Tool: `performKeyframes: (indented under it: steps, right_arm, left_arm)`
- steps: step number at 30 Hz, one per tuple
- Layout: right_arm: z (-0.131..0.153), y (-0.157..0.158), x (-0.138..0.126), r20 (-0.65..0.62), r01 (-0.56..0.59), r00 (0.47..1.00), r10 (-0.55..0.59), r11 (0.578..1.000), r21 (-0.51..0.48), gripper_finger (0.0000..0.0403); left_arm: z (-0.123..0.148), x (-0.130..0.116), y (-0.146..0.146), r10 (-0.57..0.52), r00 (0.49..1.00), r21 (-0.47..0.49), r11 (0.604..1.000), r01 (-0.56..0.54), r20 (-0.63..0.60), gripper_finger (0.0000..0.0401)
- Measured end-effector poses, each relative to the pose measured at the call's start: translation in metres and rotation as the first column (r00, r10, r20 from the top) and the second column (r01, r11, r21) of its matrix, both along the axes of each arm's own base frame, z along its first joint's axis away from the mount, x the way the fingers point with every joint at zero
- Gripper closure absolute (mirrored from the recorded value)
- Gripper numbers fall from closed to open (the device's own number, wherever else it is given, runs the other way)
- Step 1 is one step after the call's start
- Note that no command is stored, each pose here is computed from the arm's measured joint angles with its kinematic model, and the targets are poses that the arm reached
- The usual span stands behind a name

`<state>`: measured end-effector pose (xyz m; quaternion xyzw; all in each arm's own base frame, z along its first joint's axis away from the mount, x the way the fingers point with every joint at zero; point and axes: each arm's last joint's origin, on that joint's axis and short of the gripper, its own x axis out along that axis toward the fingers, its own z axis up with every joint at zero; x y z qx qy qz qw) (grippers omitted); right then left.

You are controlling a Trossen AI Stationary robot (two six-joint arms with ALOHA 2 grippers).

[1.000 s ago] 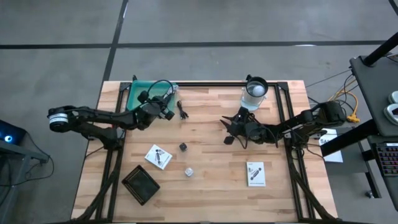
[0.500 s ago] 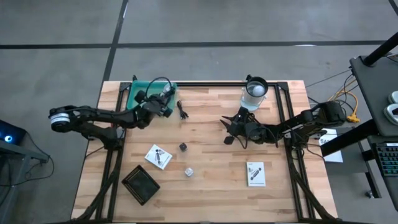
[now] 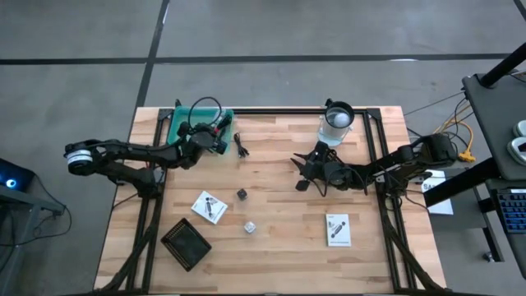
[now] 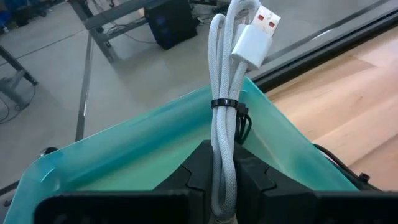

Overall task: Pick and place items into bin
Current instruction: Put the white charger cable into the green bin, then put the black charger cable into the green bin

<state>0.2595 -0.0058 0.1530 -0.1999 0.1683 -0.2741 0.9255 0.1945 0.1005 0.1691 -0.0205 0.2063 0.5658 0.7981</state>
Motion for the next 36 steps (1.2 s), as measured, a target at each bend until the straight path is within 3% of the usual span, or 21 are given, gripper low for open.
performKeyframes:
  steps: [12,20,27,31,36]
  right_arm:
    - [0.000,0.000,0.000,0.000,0.000,1.000,0.000,1.000,0.000,0.0334]
    - [0.000,0.000,0.000,0.000,0.000,1.000,0.000,1.000,0.000,0.0325]
    - [0.000,0.000,0.000,0.000,0.000,1.000,0.000,1.000,0.000,0.0334]
    - [0.000,0.000,0.000,0.009,0.004,1.000,-0.005,1.000,0.012,0.0332]
    - [0.000,0.000,0.000,0.008,0.004,1.000,-0.004,1.000,0.011,0.0326]
  left_arm:
    - [0.000,0.000,0.000,-0.013,0.999,0.018,1.000,0.013,-0.050,0.0290]
    - [0.004,0.002,0.001,-0.039,0.996,0.033,0.999,0.042,-0.083,0.0273]
    - [0.011,0.011,0.000,-0.222,0.975,0.011,0.975,0.223,-0.016,0.0273]
    - [0.022,0.021,-0.002,-0.440,0.898,0.091,0.895,0.437,0.016,0.0273]
    - [0.024,0.028,-0.009,-0.729,0.684,0.108,0.677,0.728,-0.038,0.0273]
